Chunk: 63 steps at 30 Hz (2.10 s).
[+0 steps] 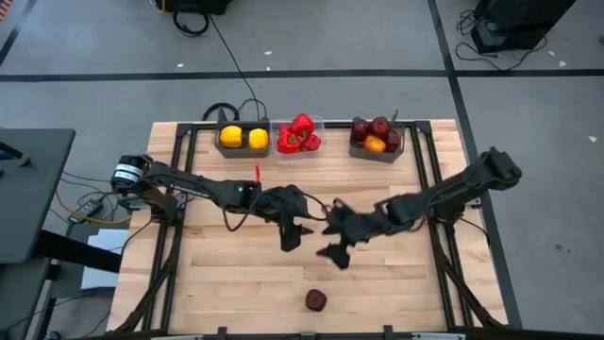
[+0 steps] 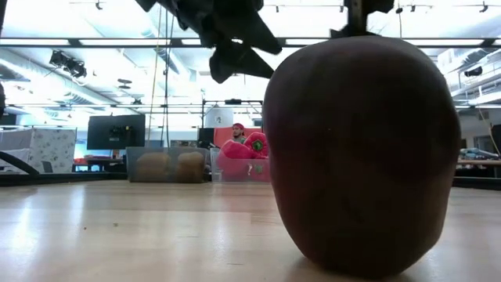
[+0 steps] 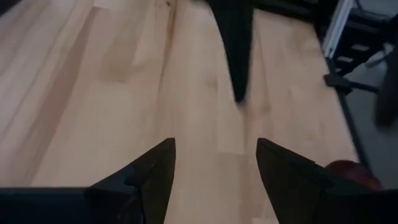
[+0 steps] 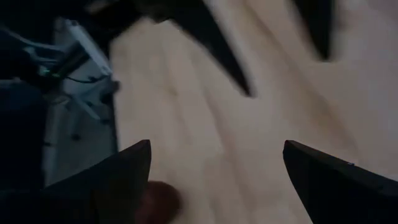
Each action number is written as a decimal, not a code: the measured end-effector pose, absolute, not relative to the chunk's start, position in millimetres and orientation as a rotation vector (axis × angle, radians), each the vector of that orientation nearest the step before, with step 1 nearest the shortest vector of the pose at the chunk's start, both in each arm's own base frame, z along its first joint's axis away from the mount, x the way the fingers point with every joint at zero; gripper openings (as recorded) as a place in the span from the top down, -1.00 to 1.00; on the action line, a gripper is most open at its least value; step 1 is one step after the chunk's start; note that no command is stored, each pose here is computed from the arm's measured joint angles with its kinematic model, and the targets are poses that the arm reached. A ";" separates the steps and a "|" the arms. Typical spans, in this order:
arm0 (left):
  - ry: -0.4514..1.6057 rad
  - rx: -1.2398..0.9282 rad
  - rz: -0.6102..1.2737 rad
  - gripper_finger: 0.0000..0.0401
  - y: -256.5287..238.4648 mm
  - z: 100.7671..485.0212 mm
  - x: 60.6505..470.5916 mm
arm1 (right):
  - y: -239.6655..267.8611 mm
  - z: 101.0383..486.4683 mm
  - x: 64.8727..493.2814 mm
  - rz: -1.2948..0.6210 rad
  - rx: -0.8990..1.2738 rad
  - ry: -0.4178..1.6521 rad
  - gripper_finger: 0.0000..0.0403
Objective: Sort produce into baskets
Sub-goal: Put the red apple into the right black bin
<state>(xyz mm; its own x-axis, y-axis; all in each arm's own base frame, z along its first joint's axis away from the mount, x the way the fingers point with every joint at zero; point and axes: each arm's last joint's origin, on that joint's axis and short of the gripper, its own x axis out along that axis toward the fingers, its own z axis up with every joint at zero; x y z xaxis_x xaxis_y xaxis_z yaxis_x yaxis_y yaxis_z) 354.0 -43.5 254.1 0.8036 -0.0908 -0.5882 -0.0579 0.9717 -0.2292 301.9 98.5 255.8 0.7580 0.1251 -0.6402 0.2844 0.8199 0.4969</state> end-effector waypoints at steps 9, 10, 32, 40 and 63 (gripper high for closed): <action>0.563 -0.305 0.053 -0.14 -57.4 273.7 342.8 | 152.5 207.8 325.1 0.107 0.564 0.753 -0.85; 0.561 -0.314 0.084 -0.14 -58.4 273.9 341.7 | 155.2 203.5 325.3 0.100 0.575 0.766 -0.85; 0.546 -0.336 0.016 -0.14 -110.8 276.1 328.8 | 203.9 166.9 326.4 0.344 0.170 0.671 -0.94; 0.543 -0.405 0.023 -0.14 -113.1 276.8 328.3 | 205.5 164.0 322.4 0.354 0.111 0.700 -0.96; 0.452 -0.556 0.118 -0.02 -111.0 281.0 332.7 | 215.0 145.2 325.0 0.371 0.099 0.697 -0.78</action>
<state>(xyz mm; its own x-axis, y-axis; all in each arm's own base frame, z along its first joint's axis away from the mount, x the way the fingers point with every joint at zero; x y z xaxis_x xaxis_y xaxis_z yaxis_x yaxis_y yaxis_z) 332.7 -111.0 281.0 0.8955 -0.0129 -0.4449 -0.2279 0.8453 -0.4832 325.0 215.0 145.2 0.7046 0.3655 -0.6082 -0.3000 0.9302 0.2115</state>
